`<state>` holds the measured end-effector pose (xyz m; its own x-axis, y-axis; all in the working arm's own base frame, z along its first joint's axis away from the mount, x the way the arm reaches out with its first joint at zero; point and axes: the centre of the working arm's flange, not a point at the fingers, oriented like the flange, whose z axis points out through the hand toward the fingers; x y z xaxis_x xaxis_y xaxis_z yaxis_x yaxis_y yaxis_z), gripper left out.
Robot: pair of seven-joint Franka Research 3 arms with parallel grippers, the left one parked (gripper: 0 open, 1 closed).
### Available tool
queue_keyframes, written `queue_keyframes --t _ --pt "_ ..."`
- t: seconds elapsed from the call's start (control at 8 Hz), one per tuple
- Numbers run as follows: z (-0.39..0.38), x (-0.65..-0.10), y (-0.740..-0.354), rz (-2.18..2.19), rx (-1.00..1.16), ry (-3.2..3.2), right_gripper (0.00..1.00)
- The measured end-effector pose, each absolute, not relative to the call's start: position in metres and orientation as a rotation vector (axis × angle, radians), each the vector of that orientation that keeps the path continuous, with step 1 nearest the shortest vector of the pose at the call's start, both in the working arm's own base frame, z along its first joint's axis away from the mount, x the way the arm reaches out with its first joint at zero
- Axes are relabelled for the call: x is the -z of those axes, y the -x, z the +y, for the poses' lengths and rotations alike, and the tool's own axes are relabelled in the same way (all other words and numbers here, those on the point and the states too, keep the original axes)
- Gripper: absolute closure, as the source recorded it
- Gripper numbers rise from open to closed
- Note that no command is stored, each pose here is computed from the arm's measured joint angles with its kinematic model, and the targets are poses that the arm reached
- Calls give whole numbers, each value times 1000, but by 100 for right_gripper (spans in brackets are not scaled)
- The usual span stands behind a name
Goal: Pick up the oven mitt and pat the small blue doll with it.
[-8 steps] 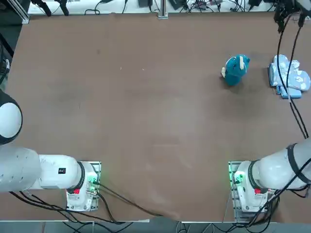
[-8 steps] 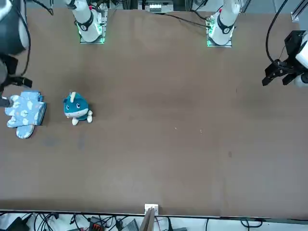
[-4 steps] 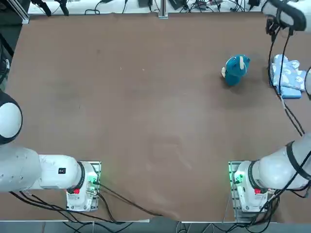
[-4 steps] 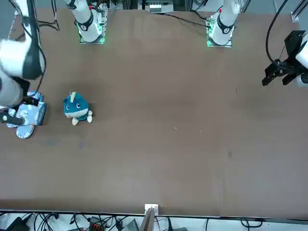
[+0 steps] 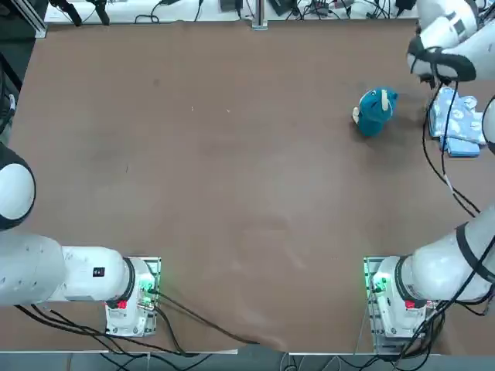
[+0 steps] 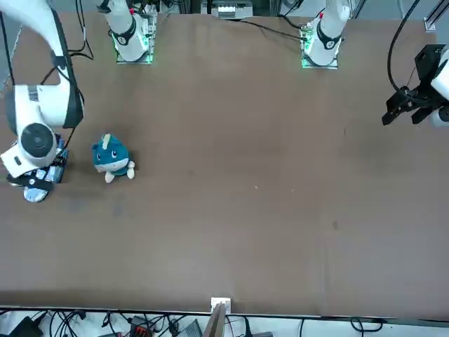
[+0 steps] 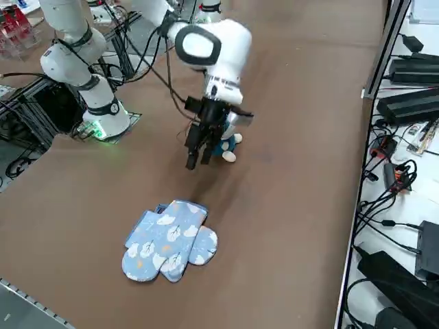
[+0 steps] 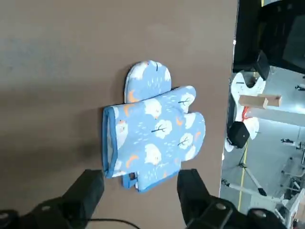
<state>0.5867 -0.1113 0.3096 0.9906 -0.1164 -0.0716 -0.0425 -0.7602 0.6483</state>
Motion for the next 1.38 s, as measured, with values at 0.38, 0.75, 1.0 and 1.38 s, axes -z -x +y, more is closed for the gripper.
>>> queue_keyframes --t 0.38,0.75,1.0,1.38 --pt "-133 -285 -573 -34 81 -2450 8" --pt "-148 -258 -564 -37 82 -2451 11" --pt "-144 -231 -563 -31 72 -2439 11" --pt "-143 -196 -559 -23 51 -2375 11"
